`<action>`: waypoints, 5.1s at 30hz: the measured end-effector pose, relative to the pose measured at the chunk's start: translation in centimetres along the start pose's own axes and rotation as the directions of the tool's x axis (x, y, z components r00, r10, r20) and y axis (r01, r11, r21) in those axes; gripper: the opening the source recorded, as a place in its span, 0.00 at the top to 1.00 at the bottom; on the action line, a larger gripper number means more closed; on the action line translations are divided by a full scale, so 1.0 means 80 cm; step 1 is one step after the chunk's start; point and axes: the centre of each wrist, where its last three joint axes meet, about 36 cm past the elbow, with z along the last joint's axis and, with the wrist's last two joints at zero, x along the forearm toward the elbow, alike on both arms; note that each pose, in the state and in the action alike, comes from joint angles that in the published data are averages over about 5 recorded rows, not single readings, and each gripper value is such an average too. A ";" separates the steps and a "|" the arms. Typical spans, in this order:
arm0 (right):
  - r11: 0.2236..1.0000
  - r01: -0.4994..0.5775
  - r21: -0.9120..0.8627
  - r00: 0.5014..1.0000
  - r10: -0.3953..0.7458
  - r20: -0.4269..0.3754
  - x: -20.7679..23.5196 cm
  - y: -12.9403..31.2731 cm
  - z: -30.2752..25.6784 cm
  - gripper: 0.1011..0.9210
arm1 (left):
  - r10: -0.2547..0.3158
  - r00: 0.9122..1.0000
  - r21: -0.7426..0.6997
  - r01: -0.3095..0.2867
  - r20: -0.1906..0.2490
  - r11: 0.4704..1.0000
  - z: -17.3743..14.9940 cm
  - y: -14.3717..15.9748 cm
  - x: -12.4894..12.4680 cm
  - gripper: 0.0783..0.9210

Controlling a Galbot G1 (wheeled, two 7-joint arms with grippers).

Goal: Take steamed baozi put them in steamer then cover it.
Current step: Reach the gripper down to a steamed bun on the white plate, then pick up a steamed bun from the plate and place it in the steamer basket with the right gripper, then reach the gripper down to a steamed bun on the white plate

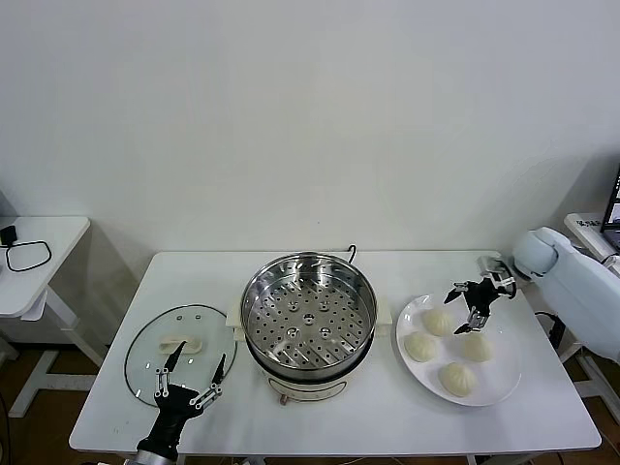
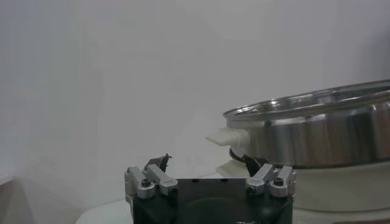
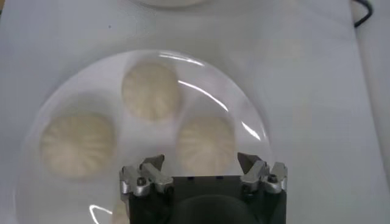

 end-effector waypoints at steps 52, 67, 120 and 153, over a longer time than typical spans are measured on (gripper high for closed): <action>0.639 -0.067 0.766 0.996 0.090 0.012 0.200 -0.040 -0.311 0.39 | -0.001 1.000 0.004 0.001 0.029 1.000 -0.010 -0.003 -0.006 0.12; 0.376 0.069 0.924 0.996 0.024 -0.084 0.132 -0.033 -0.471 0.41 | -0.008 0.999 0.007 0.007 0.042 1.000 -0.015 -0.004 -0.007 0.12; 0.884 0.121 0.452 0.990 -0.072 -0.123 0.164 -0.019 -0.248 0.12 | 0.007 0.998 0.010 -0.008 0.068 1.000 -0.018 -0.007 -0.013 0.12; 0.993 0.096 0.065 0.995 -0.094 -0.026 -0.024 0.050 -0.107 0.12 | -0.021 0.998 0.007 0.020 0.051 1.000 -0.010 -0.001 -0.012 0.12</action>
